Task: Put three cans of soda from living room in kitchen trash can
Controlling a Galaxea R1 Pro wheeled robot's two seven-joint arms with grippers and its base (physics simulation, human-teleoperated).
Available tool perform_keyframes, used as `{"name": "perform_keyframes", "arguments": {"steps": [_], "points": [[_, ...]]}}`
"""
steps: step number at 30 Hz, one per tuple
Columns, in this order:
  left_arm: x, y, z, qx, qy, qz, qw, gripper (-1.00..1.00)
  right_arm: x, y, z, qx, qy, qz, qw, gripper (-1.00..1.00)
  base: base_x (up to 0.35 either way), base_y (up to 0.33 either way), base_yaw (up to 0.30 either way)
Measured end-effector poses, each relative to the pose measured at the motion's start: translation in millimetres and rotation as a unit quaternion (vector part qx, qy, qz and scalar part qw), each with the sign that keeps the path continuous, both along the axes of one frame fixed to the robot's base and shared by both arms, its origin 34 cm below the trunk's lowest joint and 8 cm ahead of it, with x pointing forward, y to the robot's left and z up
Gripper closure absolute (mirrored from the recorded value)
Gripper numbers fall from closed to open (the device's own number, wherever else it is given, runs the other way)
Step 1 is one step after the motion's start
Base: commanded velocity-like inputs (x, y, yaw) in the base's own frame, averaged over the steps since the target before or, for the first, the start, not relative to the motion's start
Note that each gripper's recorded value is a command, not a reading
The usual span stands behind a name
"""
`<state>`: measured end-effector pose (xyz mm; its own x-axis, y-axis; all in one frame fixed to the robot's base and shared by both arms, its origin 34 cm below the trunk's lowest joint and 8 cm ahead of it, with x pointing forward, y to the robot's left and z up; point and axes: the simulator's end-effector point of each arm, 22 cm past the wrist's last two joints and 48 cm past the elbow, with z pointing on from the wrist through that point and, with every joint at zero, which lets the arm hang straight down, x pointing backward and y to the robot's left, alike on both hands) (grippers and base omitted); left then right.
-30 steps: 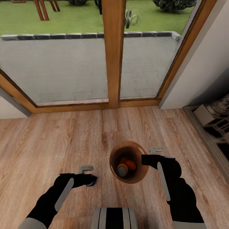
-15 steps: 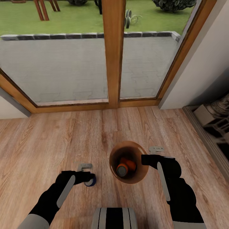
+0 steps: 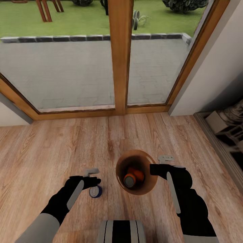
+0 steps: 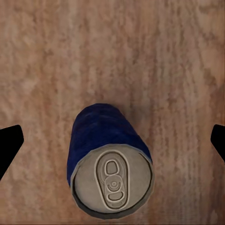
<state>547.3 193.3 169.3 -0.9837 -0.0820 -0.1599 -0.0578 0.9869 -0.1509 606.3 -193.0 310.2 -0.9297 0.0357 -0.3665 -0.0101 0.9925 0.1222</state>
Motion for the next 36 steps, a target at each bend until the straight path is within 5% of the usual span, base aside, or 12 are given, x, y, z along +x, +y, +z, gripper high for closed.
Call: {"name": "perform_keyframes", "arguments": {"steps": [19, 26, 36], "points": [[-32, 10, -34, 0.016, 0.009, 0.023, 0.9996, -1.00, 0, 0, 0, 0.000, 0.000, 0.000, 1.0000, 1.00, 0.000, 0.000, 0.000], [-35, -7, -40, 0.008, 0.012, 0.028, 0.9995, -1.00, 0, 0, 0, 0.000, 0.000, 0.000, 1.0000, 1.00, 0.000, 0.000, 0.000], [-39, -2, -49, 0.018, 0.014, 0.032, 0.9992, -1.00, 0, 0, 0, 0.000, 0.000, -0.001, 1.0000, 1.00, 0.000, 0.000, 0.000]]}}
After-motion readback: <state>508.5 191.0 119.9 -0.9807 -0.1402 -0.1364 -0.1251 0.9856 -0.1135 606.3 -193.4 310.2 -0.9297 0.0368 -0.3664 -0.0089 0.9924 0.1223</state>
